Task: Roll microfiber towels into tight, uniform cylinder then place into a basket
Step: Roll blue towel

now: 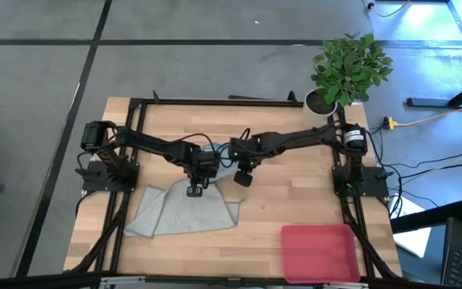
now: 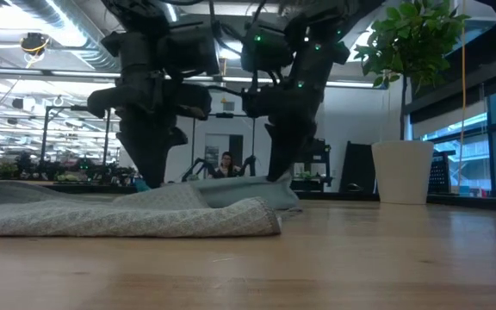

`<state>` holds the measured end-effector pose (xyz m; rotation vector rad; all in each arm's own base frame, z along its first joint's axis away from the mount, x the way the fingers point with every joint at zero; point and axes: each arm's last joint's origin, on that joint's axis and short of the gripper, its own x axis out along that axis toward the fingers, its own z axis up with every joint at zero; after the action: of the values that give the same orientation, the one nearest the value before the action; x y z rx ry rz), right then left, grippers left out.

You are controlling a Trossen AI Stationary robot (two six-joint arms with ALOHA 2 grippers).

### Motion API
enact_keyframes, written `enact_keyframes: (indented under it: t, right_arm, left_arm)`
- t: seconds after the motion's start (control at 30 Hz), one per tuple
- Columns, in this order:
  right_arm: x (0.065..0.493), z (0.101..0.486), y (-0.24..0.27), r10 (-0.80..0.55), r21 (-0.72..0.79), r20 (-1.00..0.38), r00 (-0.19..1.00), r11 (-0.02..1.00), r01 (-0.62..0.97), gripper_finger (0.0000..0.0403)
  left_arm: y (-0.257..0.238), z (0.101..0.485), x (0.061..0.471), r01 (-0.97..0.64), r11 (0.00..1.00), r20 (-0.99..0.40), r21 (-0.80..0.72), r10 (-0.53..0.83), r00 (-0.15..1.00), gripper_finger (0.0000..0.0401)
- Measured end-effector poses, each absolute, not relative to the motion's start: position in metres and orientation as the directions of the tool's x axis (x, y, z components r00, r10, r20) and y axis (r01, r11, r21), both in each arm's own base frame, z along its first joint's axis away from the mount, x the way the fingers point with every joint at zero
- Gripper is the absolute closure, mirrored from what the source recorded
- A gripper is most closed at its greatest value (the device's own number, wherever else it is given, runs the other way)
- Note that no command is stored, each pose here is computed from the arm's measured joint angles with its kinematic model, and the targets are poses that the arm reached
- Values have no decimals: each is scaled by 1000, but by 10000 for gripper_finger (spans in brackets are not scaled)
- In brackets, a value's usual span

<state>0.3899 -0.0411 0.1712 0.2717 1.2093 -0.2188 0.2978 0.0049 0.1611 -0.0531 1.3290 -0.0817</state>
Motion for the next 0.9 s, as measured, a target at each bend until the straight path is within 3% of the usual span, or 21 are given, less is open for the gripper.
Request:
enact_keyframes:
  t: [0.4, 0.73, 0.9]
  right_arm:
    - [394, 164, -63, -39, 90, -928, 370, 941, 326, 398]
    - [387, 164, -49, 268, 329, -909, 318, 932, 154, 398]
    - [390, 166, -47, 296, 362, -890, 347, 921, 144, 398]
  left_arm:
    - [4, 162, 298, 42, 991, -962, -125, -132, 240, 401]
    - [0, 162, 296, 61, 982, -958, -179, -188, 215, 401]
    - [-3, 163, 294, 68, 981, -959, -181, -192, 208, 401]
